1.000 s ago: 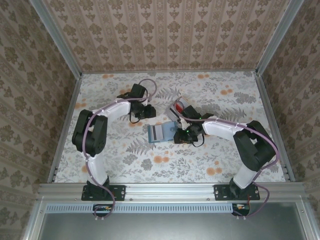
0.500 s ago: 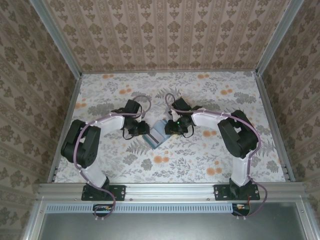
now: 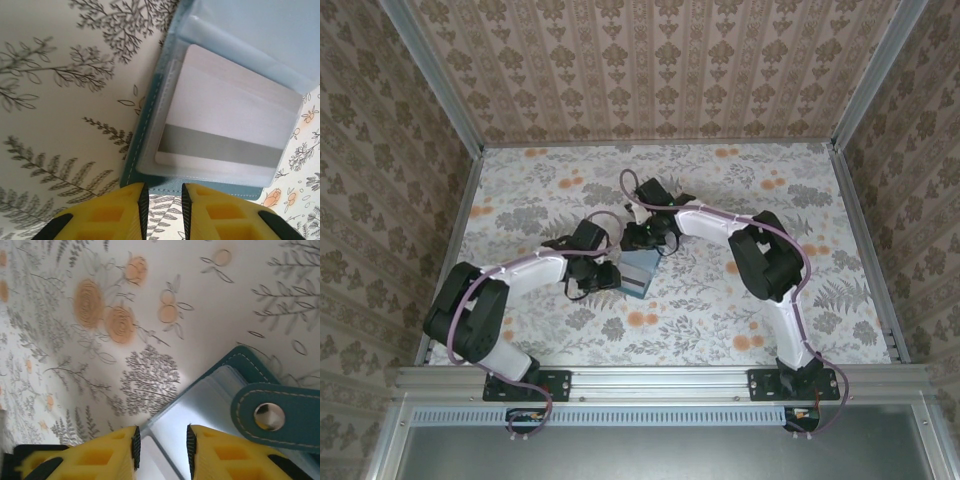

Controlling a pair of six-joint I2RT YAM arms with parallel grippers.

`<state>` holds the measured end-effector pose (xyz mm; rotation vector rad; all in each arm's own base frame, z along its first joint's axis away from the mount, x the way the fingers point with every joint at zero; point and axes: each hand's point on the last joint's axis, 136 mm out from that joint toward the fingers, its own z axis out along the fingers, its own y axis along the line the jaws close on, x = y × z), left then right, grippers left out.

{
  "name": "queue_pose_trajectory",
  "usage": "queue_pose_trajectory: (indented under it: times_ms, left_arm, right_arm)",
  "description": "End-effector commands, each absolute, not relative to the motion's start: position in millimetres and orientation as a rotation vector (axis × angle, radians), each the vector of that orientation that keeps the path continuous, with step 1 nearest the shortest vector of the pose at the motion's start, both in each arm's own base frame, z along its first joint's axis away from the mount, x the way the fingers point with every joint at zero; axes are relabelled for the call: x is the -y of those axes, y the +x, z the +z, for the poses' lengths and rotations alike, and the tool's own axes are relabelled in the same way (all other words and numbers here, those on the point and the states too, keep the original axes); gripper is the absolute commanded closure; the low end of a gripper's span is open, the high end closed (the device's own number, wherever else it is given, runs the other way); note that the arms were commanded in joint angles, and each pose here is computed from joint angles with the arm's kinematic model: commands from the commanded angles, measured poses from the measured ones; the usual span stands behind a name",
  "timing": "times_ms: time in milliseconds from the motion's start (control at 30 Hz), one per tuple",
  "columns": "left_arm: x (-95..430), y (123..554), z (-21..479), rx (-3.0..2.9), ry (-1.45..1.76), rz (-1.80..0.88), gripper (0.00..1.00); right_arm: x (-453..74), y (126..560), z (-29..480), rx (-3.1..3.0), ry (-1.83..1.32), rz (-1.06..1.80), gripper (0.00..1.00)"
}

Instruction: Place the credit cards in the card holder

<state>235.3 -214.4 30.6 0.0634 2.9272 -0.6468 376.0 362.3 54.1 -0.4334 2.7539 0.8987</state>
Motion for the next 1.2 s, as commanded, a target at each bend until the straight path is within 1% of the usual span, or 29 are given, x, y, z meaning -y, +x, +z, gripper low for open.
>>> queue_pose_trajectory:
  times_ms: [0,133,267,400,567,800,1033,1167]
  left_arm:
    - [217.9,239.5,39.1,-2.889,0.018,-0.641,0.73]
    - [208.4,251.9,54.4,-2.841,0.015,-0.595,0.72]
    - [195.0,271.4,66.8,-2.804,-0.001,-0.595,0.71]
    - [193.1,282.7,64.6,-2.805,0.014,-0.611,0.71]
    - [204.8,277.9,43.3,-2.859,0.040,-0.673,0.72]
    - [222.2,255.4,25.6,-2.919,0.107,-0.693,0.77]
    - [250.1,232.8,23.5,-2.923,0.154,-0.727,0.78]
    - [267.1,229.2,29.5,-2.910,0.185,-0.749,0.78]
  right_arm:
    - [-356.1,370.0,72.4,-2.749,-0.488,0.870,0.67]
    - [-334.1,358.8,88.3,-2.743,-0.466,0.837,0.66]
    - [-309.6,339.5,86.1,-2.770,-0.431,0.783,0.66]
    - [-288.4,325.5,68.7,-2.825,-0.376,0.729,0.66]
    - [-274.8,323.6,37.7,-2.877,-0.320,0.672,0.66]
    - [-286.2,345.1,19.0,-2.892,-0.345,0.639,0.66]
    - [-339.2,365.2,24.7,-2.855,-0.431,0.852,0.67]
    - [-368.6,365.9,33.1,-2.840,-0.516,0.958,0.67]
